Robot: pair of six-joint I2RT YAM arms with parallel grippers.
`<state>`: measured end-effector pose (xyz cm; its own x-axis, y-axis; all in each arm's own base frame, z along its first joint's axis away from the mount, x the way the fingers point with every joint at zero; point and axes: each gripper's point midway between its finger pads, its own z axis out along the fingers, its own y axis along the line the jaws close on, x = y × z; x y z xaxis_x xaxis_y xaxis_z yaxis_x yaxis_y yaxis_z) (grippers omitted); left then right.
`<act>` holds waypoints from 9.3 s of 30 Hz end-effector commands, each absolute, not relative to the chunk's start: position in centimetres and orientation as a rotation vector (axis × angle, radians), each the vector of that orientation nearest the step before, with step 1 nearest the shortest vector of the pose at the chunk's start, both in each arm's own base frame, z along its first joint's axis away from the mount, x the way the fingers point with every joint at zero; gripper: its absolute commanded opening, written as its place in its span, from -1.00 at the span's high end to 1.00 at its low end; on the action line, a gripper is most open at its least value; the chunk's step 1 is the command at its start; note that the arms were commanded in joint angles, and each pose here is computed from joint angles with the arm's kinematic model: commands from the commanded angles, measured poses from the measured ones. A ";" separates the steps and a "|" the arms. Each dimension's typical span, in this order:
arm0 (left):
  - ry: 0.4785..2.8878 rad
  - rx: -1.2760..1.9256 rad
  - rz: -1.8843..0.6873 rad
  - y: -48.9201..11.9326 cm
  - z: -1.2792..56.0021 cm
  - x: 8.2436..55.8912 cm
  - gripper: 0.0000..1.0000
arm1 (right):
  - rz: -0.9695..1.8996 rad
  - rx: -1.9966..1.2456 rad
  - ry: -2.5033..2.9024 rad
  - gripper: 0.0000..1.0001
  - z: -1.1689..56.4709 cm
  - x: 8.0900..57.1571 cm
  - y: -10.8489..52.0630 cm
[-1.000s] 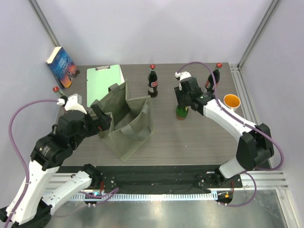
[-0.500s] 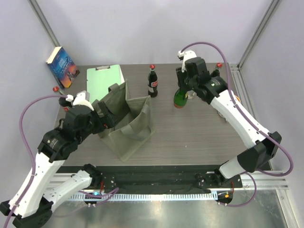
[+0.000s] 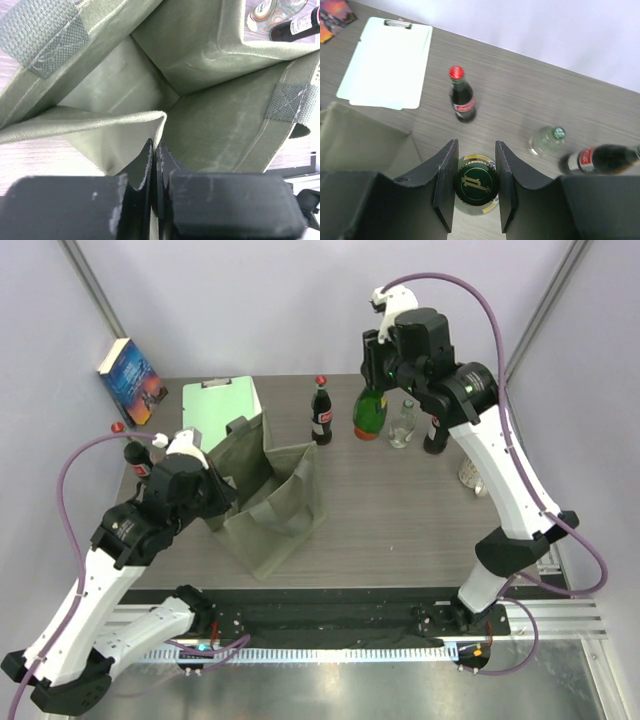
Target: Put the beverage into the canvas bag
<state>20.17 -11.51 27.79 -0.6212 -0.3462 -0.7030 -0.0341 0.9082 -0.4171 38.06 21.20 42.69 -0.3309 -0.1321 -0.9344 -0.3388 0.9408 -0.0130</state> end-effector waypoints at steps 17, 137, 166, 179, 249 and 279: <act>2.184 -0.163 -0.562 -13.6 29.0 20.7 1.00 | 0.430 -0.362 1.407 0.98 56.6 35.4 31.0; 2.169 -0.228 -0.489 -10.9 28.7 18.9 1.00 | 0.308 -0.669 1.499 0.98 41.5 34.0 39.0; 2.175 -0.186 -0.564 -12.6 28.7 19.4 1.00 | 0.508 -0.770 1.495 0.98 38.4 35.1 46.5; 2.173 -0.196 -0.575 -12.2 28.9 18.7 0.99 | 0.486 -0.804 1.562 0.98 33.4 37.2 45.8; 2.211 -0.228 -0.666 -13.3 27.6 17.8 1.00 | 0.397 -0.718 1.744 0.00 24.0 38.8 40.6; 2.208 -0.241 -0.644 -12.7 27.1 17.6 1.00 | 0.488 -0.648 1.711 -0.29 34.3 35.8 38.3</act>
<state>18.11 -12.93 27.83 -0.6408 -0.3809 -0.6665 0.0476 0.8468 -0.5298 36.19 40.19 27.30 -0.2210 -0.2702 -0.9371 -0.6815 0.7301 -0.0499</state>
